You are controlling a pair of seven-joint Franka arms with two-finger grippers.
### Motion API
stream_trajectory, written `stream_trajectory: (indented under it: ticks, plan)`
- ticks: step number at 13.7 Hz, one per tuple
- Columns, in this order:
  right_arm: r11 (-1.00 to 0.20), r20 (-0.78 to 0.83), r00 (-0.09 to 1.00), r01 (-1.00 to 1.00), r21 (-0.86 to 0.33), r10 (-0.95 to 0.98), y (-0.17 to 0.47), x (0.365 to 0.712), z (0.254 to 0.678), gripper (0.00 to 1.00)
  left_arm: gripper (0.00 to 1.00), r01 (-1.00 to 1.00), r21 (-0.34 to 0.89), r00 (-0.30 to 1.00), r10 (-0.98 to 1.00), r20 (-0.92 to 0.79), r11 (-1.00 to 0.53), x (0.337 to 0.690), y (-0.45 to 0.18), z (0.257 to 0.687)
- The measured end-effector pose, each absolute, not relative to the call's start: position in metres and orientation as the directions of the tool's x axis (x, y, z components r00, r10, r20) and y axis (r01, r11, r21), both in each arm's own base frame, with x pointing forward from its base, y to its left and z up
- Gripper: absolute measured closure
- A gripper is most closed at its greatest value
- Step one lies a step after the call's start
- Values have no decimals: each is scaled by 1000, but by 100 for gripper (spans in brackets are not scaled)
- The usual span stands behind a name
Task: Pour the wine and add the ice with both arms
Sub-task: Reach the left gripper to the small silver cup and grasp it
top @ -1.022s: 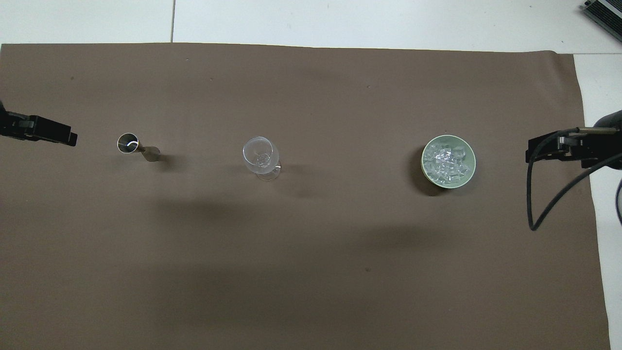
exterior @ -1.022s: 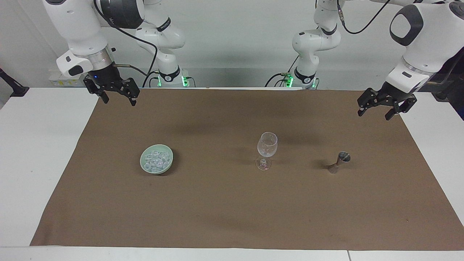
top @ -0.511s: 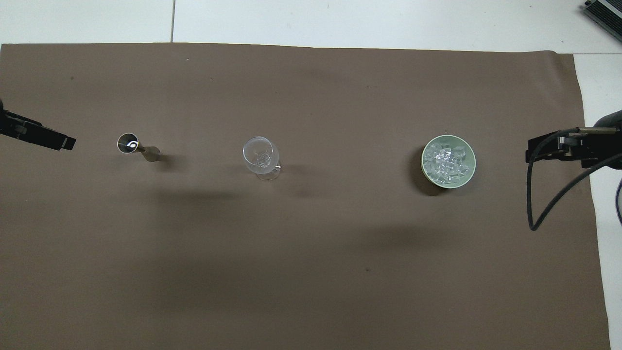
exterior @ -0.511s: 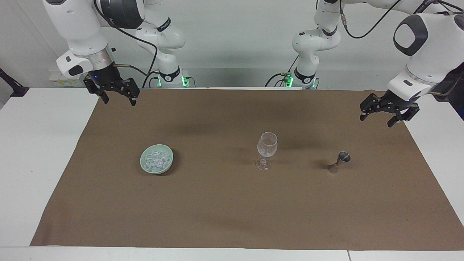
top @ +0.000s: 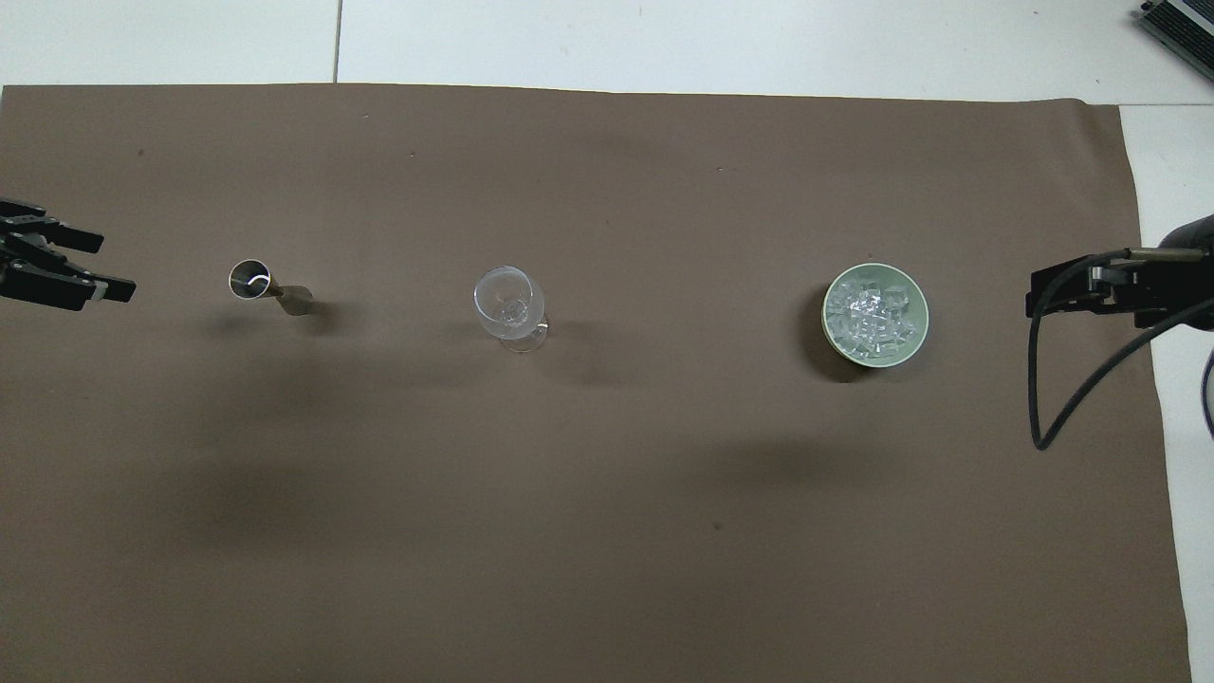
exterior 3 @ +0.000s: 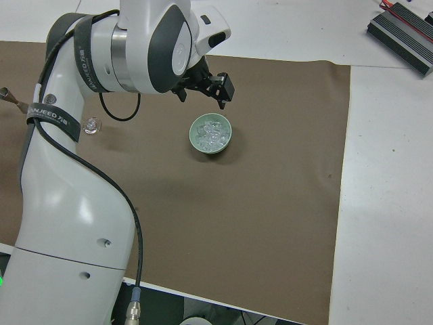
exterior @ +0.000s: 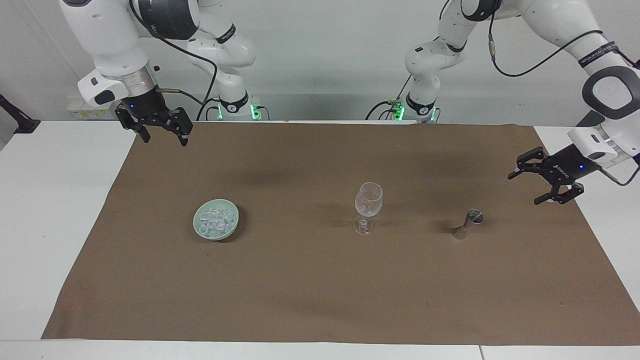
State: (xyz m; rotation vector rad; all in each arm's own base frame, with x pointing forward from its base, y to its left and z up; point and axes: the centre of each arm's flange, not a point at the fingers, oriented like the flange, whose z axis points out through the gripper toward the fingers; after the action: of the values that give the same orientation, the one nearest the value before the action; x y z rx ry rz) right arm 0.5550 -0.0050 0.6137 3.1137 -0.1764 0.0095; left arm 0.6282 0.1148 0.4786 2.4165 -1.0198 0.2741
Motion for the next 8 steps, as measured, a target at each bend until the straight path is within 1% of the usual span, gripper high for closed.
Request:
stream_trajectory:
  ticks: [2, 4, 6, 8]
  plan:
    - [-993, 7, 994, -113, 23, -113, -5, 555, 614, 0, 0, -762, 396, 648, -593, 478, -513, 635, 132, 447]
    - [-993, 7, 994, -113, 23, -113, -5, 555, 614, 0, 0, -808, 406, 588, -544, 598, -427, 642, 153, 400]
    - [-993, 7, 994, -113, 23, -113, -5, 555, 614, 0, 0, -851, 392, 524, -504, 687, -349, 644, 168, 345]
    - [-993, 7, 994, -113, 23, -113, -5, 555, 614, 0, 0, -882, 370, 470, -481, 740, -292, 645, 169, 310]
